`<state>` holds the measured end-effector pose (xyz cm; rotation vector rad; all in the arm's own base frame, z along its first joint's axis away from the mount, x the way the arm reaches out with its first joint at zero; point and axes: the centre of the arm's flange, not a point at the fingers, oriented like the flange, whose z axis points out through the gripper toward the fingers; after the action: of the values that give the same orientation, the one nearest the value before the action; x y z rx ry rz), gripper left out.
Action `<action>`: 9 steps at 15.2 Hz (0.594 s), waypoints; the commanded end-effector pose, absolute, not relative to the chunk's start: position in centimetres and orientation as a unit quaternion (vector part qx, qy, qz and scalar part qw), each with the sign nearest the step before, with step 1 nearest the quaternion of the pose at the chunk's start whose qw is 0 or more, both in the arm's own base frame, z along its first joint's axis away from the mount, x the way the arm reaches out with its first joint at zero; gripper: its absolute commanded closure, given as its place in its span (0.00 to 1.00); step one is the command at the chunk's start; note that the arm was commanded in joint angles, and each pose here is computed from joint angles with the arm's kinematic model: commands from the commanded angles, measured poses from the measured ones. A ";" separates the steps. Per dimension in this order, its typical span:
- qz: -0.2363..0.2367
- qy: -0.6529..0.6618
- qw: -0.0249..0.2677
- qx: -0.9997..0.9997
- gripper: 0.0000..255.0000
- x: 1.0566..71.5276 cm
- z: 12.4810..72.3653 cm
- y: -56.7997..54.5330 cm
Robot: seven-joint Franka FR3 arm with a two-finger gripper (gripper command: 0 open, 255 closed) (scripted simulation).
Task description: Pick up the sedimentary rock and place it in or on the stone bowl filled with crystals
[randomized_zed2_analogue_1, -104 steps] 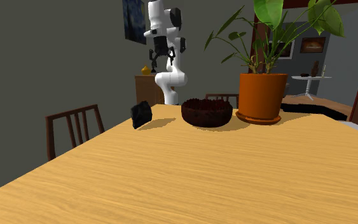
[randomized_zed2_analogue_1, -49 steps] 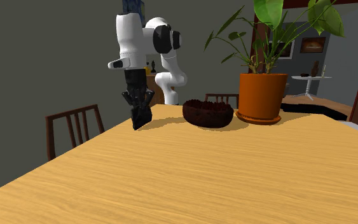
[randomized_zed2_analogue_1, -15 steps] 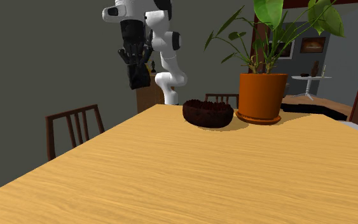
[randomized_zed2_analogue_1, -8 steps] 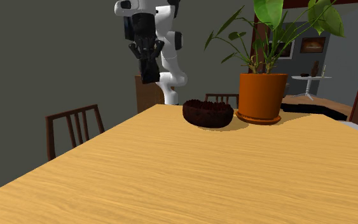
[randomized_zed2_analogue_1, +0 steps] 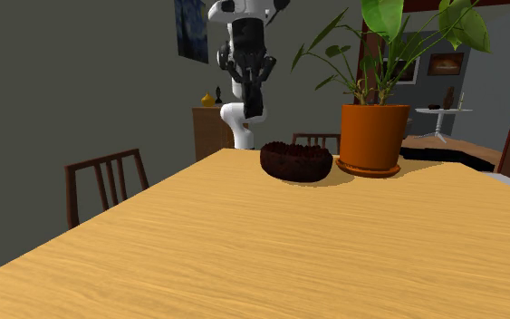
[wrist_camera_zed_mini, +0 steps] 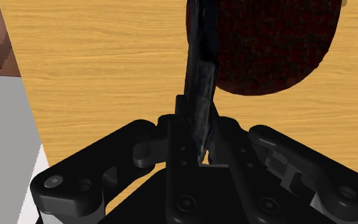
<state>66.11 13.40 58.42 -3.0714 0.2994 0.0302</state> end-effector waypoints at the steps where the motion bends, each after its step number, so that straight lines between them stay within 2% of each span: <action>1: 0.010 0.098 0.028 -0.995 1.00 65.8 58.8 16.2; 9: 0.010 0.098 0.028 -0.995 1.00 64.4 58.2 24.6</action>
<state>64.46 24.23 58.47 -3.0711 0.2991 0.0304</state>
